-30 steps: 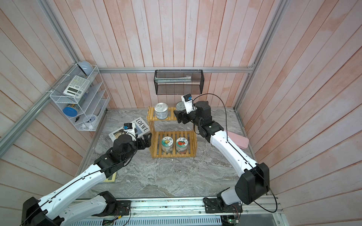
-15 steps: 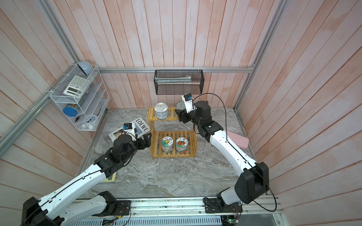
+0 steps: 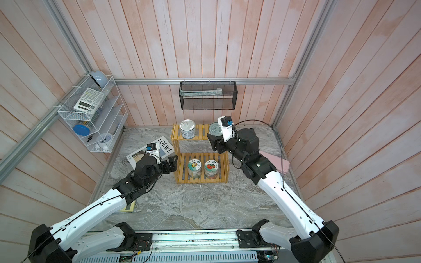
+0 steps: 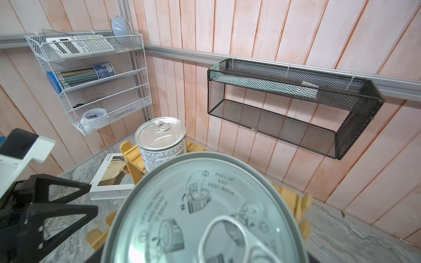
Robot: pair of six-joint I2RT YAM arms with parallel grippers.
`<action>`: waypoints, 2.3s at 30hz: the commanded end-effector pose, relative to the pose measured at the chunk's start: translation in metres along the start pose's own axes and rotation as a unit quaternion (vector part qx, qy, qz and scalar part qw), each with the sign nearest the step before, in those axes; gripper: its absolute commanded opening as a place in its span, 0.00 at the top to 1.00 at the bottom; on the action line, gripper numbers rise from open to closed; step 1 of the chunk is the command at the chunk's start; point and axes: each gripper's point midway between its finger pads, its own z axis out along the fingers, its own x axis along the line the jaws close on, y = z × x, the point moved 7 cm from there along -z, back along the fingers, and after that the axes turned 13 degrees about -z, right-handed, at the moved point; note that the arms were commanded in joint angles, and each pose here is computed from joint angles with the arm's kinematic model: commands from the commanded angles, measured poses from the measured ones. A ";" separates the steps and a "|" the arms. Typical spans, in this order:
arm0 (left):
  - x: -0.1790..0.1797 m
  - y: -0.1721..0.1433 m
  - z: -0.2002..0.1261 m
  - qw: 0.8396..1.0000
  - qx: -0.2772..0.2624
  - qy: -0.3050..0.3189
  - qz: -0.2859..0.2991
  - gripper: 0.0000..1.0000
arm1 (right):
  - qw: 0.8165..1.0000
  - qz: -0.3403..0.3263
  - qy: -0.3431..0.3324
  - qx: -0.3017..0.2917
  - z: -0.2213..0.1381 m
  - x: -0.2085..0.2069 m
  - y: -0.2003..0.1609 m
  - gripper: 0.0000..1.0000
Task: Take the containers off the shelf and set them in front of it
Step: 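Pick up a container from the shelf, then place the container at the center of the board.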
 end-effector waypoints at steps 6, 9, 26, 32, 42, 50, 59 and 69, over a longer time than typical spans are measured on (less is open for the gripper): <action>-0.008 0.007 0.004 1.000 -0.006 -0.013 0.005 0.00 | 0.998 0.024 0.034 0.044 -0.047 0.045 -0.051 0.37; -0.008 0.007 0.004 1.000 -0.007 -0.014 0.004 0.00 | 0.997 0.033 0.046 0.060 -0.055 0.059 -0.077 0.37; -0.006 0.012 -0.003 1.000 -0.017 -0.005 0.001 0.00 | 0.985 0.077 0.070 0.137 -0.063 0.102 -0.223 0.40; -0.005 0.012 -0.003 1.000 -0.019 -0.005 -0.003 0.00 | 0.983 0.071 0.067 0.158 -0.055 0.107 -0.244 0.40; -0.004 0.009 -0.002 1.000 -0.021 -0.004 -0.003 0.00 | 0.977 0.084 0.066 0.184 -0.032 0.113 -0.256 0.41; -0.001 0.011 -0.007 1.000 -0.027 0.000 0.002 0.00 | 0.973 0.086 0.066 0.204 -0.029 0.115 -0.262 0.34; 0.003 0.008 -0.008 1.000 -0.029 0.003 0.001 0.00 | 0.970 0.085 0.048 0.223 -0.041 0.112 -0.265 0.17; 0.004 0.006 -0.008 1.000 -0.030 0.000 -0.002 0.00 | 0.970 0.082 0.043 0.226 -0.046 0.112 -0.264 0.14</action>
